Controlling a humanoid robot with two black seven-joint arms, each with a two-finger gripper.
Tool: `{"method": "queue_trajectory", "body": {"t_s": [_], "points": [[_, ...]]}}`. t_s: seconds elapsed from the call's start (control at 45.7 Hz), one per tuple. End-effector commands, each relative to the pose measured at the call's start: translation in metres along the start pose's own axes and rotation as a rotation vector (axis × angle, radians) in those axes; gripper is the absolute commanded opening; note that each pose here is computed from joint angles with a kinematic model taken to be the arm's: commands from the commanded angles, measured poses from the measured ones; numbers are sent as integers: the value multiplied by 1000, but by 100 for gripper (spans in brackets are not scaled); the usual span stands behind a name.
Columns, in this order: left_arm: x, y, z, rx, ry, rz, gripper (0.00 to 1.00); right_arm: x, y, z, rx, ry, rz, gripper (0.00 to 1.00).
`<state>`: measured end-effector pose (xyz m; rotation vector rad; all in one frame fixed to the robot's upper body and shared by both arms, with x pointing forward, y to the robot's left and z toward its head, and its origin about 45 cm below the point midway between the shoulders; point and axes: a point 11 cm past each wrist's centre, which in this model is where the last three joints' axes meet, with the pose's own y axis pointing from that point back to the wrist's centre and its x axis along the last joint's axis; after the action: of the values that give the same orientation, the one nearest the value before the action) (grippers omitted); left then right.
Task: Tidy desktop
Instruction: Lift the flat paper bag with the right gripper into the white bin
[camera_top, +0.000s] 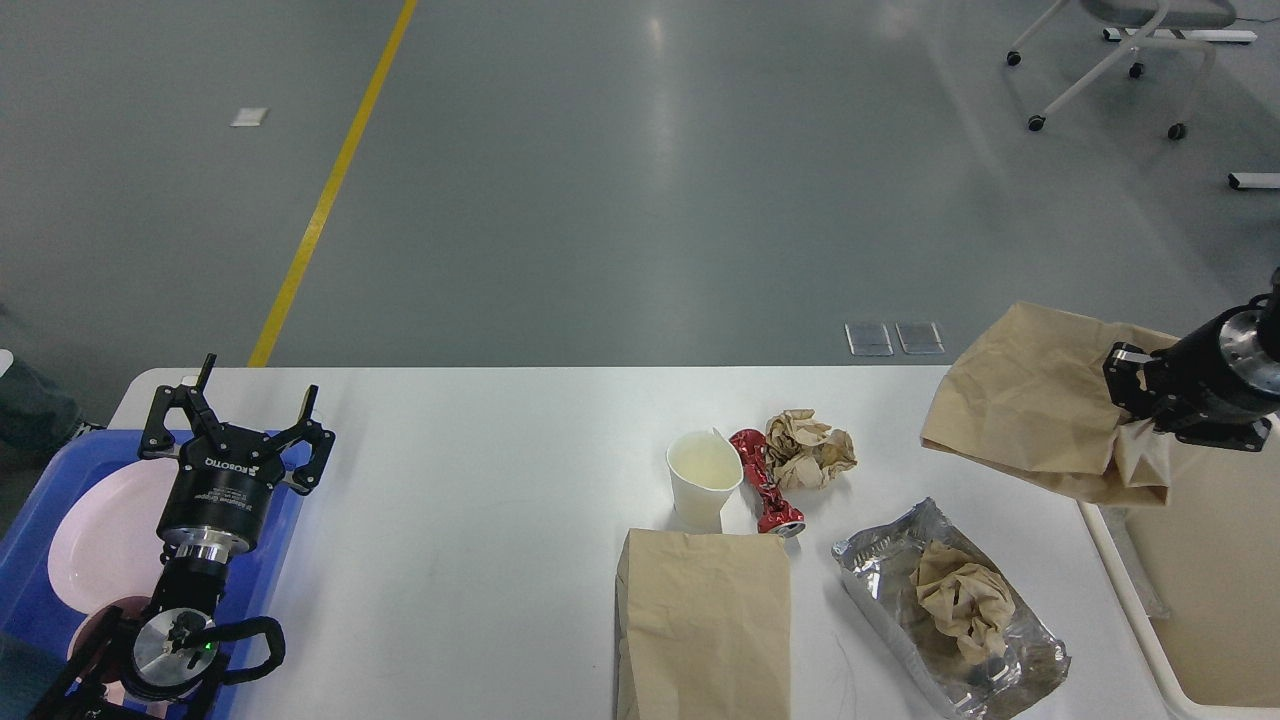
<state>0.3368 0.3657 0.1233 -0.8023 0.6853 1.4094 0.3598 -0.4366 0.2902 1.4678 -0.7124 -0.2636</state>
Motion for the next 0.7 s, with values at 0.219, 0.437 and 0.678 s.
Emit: {"method": "queue_trajectory", "body": {"t_s": [0.219,0.437,0.678], "points": [[0,0,0,-1,0,0,96,-26,105,14,16,158,-59,0],[0,0,0,-1,0,1,96,-16,100,39,-28,102,-12,0],[0,0,0,-1,0,0,96,28,61,126,-115,-120,219,0]]}}
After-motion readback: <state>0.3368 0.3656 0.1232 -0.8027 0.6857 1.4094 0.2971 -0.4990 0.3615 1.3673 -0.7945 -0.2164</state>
